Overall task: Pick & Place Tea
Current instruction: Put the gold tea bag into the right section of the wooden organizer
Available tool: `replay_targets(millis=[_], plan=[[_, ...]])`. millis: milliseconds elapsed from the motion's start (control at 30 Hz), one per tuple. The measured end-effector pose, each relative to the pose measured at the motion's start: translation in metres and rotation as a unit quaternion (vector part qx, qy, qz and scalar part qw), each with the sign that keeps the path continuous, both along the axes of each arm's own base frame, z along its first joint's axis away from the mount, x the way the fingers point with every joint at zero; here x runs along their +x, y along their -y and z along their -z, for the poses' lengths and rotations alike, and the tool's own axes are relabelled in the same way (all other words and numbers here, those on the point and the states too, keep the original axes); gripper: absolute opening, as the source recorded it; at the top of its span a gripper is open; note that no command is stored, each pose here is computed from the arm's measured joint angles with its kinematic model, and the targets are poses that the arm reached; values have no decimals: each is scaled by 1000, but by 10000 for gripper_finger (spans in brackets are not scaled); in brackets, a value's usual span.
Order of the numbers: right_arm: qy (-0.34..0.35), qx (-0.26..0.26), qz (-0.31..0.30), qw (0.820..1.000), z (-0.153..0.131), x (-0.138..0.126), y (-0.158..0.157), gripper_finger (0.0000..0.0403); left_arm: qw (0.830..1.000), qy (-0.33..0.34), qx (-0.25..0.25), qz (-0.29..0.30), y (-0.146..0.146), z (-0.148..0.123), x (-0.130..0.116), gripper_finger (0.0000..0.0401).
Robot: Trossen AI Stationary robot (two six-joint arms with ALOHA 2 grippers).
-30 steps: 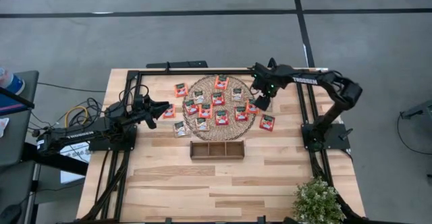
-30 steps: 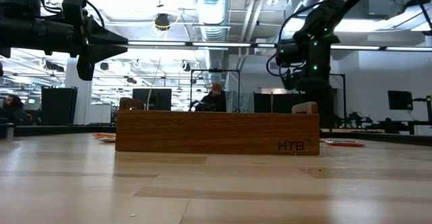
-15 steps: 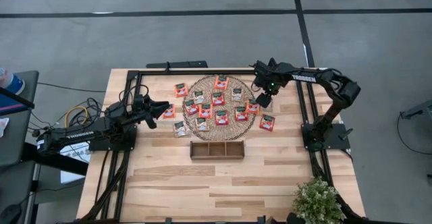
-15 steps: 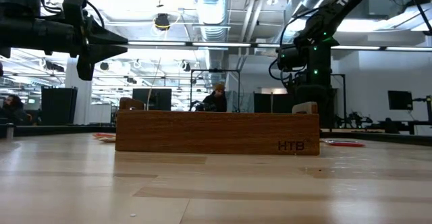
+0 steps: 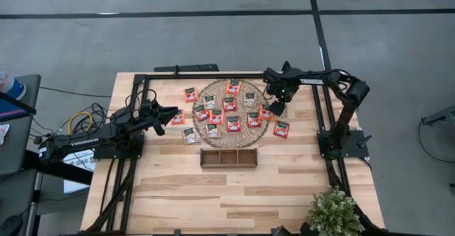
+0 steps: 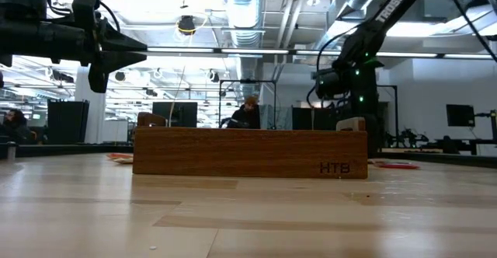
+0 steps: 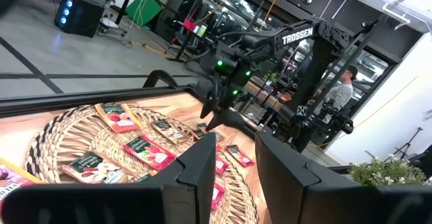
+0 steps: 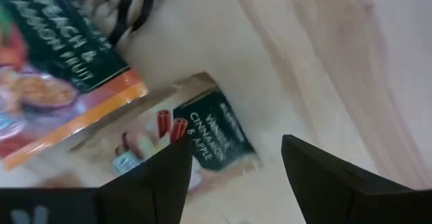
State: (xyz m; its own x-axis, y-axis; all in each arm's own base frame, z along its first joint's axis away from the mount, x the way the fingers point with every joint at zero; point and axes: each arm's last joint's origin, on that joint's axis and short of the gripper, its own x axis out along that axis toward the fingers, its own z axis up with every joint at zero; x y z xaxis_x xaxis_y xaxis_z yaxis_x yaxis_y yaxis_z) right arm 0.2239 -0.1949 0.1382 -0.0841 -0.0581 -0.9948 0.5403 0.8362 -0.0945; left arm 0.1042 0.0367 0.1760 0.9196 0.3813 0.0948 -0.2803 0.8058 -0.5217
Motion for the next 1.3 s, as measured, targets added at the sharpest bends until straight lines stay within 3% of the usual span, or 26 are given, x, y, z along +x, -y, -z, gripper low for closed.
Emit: replay_targets(millis=[233,400,733,967,1200,1300], plan=[[-8,22,-4,1000,10,2,1,219,1000,4,-10,1,0,0,0,97],[-1,30,-4,1000,10,2,0,196,1000,5,-11,1,0,0,0,97],[7,47,10,999,10,1,-2,76,1000,4,-11,1,0,0,0,97],[4,48,36,998,11,1,-2,13,1000,-4,-13,1,0,2,0,97],[-14,41,33,999,1,3,-9,5,1000,-16,-16,1,0,4,0,97],[-7,4,24,1000,-19,9,-15,3,1000,-17,-16,1,0,4,0,97]])
